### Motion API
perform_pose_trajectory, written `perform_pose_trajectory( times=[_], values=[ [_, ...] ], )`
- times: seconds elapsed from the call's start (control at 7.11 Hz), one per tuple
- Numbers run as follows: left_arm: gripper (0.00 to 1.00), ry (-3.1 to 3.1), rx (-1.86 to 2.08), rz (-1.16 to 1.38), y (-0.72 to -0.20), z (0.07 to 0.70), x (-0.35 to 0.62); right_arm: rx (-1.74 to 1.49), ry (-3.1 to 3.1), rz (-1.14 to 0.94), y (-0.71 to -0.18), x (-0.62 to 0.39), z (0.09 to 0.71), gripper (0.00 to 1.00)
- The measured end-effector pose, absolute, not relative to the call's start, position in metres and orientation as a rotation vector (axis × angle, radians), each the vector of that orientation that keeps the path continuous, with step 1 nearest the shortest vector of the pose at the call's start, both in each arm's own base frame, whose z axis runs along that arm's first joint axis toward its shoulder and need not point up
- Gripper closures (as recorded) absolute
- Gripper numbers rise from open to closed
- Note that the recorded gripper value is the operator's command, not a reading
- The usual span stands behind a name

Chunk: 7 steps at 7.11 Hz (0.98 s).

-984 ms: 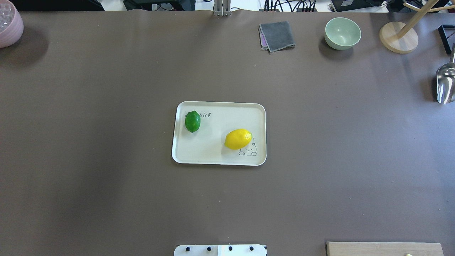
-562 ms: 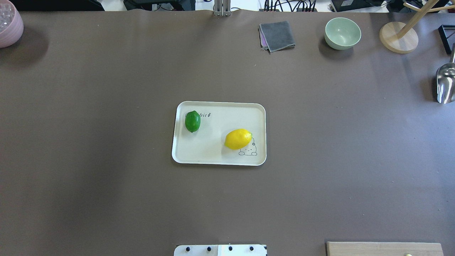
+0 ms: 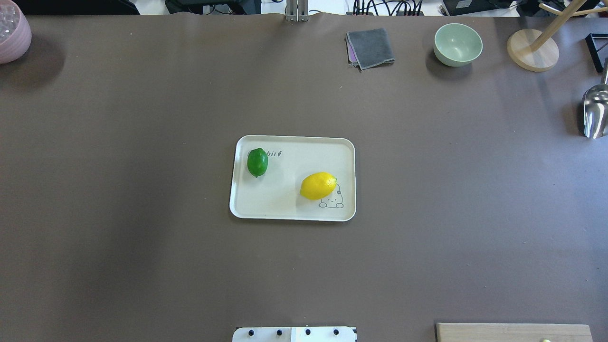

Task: Place all lemons on tray

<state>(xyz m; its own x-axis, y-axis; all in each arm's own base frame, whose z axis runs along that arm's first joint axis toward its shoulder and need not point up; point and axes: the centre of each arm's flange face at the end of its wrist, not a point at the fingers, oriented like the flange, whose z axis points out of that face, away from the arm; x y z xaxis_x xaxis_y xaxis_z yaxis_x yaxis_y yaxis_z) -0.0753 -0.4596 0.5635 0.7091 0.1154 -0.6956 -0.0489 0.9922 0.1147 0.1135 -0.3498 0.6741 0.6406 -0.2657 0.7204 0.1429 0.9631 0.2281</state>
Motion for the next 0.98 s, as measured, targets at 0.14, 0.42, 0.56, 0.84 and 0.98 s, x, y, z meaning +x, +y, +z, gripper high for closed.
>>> perform_pose_trajectory(
  times=[0.14,0.42,0.56,0.84,0.98],
  values=[
    [0.01,0.778,0.089,0.091,-0.459,0.564,-0.075,0.174,-0.840,-0.243,-0.342,0.112,0.678,0.00],
    [0.01,0.778,0.085,0.088,-0.459,0.566,-0.076,0.206,-0.833,-0.258,-0.330,0.110,0.683,0.00],
    [0.01,0.778,0.084,0.087,-0.459,0.566,-0.076,0.211,-0.832,-0.260,-0.329,0.110,0.684,0.00],
    [0.01,0.778,0.083,0.086,-0.458,0.567,-0.076,0.215,-0.831,-0.261,-0.328,0.110,0.684,0.00],
    [0.01,0.778,0.081,0.085,-0.456,0.568,-0.076,0.216,-0.831,-0.261,-0.328,0.110,0.683,0.00]
  ],
)
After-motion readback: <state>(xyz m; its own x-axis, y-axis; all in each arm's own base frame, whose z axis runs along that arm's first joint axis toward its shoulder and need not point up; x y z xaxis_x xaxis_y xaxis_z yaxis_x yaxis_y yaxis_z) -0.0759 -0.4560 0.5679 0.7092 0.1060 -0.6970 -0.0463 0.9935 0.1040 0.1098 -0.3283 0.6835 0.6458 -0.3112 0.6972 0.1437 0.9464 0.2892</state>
